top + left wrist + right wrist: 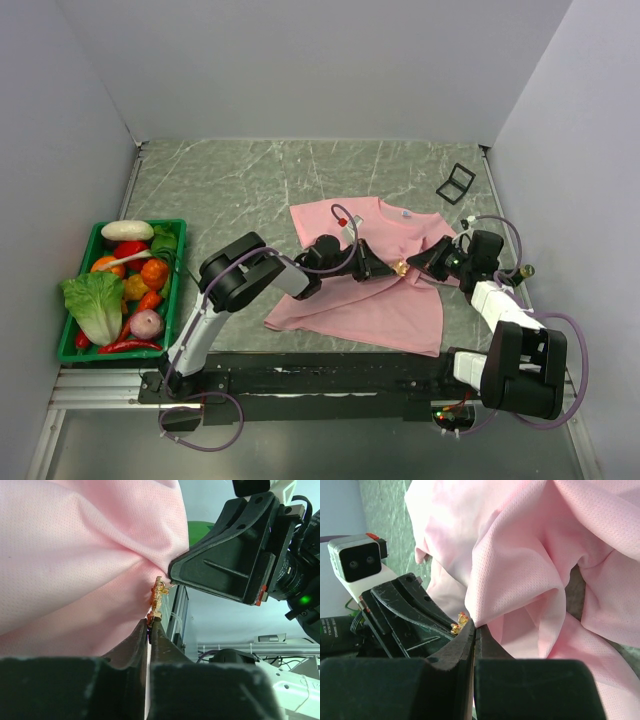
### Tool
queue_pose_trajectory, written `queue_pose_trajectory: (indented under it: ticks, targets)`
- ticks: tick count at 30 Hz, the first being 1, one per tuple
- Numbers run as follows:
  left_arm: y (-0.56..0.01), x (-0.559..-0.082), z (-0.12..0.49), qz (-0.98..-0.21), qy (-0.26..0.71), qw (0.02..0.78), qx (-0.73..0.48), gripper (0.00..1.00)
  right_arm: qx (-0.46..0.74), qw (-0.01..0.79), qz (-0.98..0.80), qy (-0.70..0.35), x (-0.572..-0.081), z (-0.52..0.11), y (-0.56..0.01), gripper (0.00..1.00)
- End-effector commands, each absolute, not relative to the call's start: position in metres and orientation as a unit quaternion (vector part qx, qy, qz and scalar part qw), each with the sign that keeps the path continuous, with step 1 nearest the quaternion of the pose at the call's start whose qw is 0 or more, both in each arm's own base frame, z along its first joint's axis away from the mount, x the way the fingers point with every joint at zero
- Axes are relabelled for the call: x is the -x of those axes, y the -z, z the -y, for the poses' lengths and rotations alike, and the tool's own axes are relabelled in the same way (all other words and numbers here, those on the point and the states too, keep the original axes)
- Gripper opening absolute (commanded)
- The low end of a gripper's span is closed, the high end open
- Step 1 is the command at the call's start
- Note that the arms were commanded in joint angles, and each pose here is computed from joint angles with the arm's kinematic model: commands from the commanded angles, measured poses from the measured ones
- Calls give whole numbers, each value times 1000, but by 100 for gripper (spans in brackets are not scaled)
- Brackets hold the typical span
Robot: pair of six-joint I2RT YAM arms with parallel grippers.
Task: Pin the brooch onto the clothing
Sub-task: Pass from the right arm to the left
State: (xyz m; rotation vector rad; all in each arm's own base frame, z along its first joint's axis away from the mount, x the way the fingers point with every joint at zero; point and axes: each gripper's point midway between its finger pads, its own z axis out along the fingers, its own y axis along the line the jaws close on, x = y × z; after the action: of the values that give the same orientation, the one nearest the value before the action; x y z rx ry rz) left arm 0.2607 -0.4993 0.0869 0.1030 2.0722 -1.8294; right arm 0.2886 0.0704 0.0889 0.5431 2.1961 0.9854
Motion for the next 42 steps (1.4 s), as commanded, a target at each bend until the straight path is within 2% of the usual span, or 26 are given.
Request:
queue_pose_trajectory:
  ticks: [1,6,7,9,11,12,15,17,18,19,29,33,42]
  targets:
    - [-137,-257,506,-691,685,219,-69,1,-202,344,-839,-370,-287,-68,-93,0]
    - [-137,-257,506,-692,684,220,-78,1,-192,358,-840,-359,-289,-65,-100,0]
    - [-136,-258,506,-693,682,220,-80,1,-194,352,-845,-353,-286,-64,-98,2]
    - [-135,-262,505,-697,677,221,-85,1,-190,361,-846,-344,-286,-61,-103,17]
    - [-132,-265,506,-702,672,214,-94,1,-190,364,-846,-339,-285,-60,-106,27]
    - [-131,-266,507,-703,671,214,-102,1,-187,370,-845,-337,-286,-59,-110,37]
    - [-131,-268,508,-698,675,207,-117,1,-191,377,-847,-323,-286,-55,-112,50]
    - [-131,-271,509,-700,672,208,-122,1,-196,377,-850,-311,-286,-51,-111,54]
    - [-127,-271,509,-706,665,207,-129,1,-195,381,-850,-306,-286,-50,-113,72]
    - [-127,-272,509,-707,663,207,-133,1,-199,381,-851,-300,-285,-48,-112,75]
    - [-113,-279,506,-716,652,194,-156,1,-250,402,-842,-258,-287,-25,-116,73]
    - [-111,-285,503,-717,651,195,-157,1,-283,393,-843,-235,-287,-13,-103,63]
    - [-108,-288,502,-722,642,197,-165,1,-297,396,-834,-245,-296,-13,-94,59]
